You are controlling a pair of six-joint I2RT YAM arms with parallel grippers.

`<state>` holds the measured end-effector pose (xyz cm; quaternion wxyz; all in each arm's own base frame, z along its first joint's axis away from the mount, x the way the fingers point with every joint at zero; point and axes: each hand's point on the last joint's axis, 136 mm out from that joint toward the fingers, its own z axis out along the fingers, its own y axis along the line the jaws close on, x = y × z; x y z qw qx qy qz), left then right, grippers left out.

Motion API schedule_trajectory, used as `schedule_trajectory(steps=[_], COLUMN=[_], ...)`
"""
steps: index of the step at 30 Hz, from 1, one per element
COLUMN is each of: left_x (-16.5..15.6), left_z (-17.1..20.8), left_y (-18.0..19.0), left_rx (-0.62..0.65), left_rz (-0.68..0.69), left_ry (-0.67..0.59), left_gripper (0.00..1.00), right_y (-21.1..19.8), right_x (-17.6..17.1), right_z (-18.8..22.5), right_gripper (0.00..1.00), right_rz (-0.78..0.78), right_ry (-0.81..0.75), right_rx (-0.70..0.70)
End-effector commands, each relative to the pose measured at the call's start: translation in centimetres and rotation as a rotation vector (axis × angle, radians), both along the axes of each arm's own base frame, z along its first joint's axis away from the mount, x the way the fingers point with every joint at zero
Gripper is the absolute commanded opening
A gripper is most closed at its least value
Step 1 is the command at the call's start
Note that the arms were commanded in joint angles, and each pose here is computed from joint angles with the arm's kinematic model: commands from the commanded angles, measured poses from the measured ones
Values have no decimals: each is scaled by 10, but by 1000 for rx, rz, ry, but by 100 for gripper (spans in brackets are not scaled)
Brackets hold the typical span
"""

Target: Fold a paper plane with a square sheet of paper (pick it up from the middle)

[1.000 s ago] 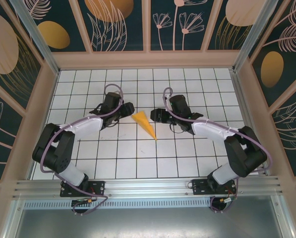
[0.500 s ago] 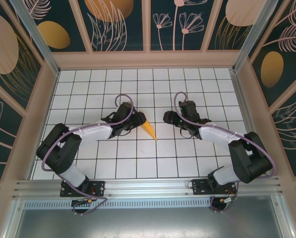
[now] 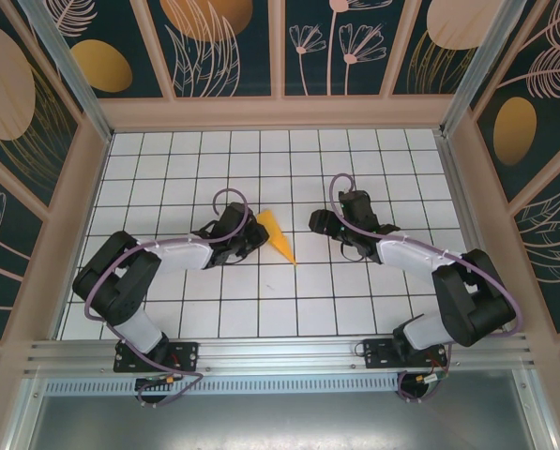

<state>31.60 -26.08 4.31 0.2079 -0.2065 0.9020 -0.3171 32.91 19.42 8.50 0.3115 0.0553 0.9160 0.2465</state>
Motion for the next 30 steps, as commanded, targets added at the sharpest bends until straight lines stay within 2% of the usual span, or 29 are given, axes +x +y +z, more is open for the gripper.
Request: schedule_trajectory(steps=[1, 5, 12, 16, 21, 30], left_x=[-2, 0, -3, -9, -11, -14], left_z=[16, 31, 84, 104, 84, 12], left_y=[-6, -11, -41, -55, -56, -36], left_rx=[-60, -84, -209, -285, -283, -111], left_rz=[-9, -55, -247, -333, -342, -300], left_ry=[-37, -102, -285, -348, -315, -188], left_gripper=[13, 0, 0, 0, 0, 0], right_y=[-5, -5, -9, -18, -22, -9], right_x=[2, 2, 1, -2, -5, -18], right_z=[-2, 6, 29, 38, 44, 35], right_gripper=[75, 76, 76, 76, 76, 74], right_rz=[-31, -30, -33, -59, -64, 29], right_ry=[10, -6, -51, -71, -85, -71], right_rx=[-5, 19, 95, 130, 148, 151])
